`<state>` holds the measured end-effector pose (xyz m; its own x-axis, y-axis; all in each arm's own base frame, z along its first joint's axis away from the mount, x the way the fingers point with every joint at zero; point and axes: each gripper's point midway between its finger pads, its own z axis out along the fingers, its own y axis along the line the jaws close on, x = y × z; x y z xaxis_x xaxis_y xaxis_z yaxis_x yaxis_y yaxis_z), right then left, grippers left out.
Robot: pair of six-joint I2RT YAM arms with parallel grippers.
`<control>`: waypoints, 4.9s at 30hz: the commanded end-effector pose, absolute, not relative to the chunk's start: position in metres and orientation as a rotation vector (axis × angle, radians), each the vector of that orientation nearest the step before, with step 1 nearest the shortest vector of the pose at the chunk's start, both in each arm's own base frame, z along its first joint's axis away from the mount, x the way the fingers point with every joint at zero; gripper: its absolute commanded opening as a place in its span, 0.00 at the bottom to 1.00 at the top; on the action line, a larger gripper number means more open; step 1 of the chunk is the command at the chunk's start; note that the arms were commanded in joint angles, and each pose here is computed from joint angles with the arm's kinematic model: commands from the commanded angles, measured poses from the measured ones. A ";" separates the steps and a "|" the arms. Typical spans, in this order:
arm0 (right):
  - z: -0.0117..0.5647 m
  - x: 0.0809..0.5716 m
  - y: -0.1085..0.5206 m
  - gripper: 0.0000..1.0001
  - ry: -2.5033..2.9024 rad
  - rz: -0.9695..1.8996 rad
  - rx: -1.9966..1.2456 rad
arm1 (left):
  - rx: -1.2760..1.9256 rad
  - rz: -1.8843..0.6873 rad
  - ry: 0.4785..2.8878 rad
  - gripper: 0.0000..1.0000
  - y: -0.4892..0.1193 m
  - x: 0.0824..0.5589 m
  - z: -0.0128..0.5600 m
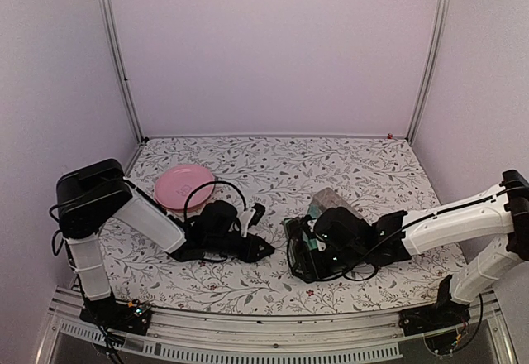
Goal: Organize the sunglasses
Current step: Open the case with the sunglasses at the center of the board, then adjust the sunglasses in the sunglasses case.
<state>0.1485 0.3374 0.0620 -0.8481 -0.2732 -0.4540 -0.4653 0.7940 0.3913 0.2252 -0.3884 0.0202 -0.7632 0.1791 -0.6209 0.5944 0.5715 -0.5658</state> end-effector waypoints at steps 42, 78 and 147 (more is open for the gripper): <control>0.058 0.186 0.341 0.54 2.568 0.261 -0.657 | 0.581 -1.048 2.222 0.21 -0.376 0.262 0.052; 0.053 0.198 0.324 0.65 2.565 0.085 -0.601 | 0.575 -1.052 2.235 0.21 -0.374 0.258 0.046; 0.034 0.197 0.324 0.71 2.558 -0.159 -0.676 | 0.572 -1.090 2.249 0.20 -0.373 0.252 0.038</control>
<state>0.1993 0.3134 0.0317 -0.7599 -0.4959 -0.4202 -0.4227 0.8681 -0.2602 0.2507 -0.3771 0.0388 -0.7443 0.1394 -0.6532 0.5957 0.5808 -0.5548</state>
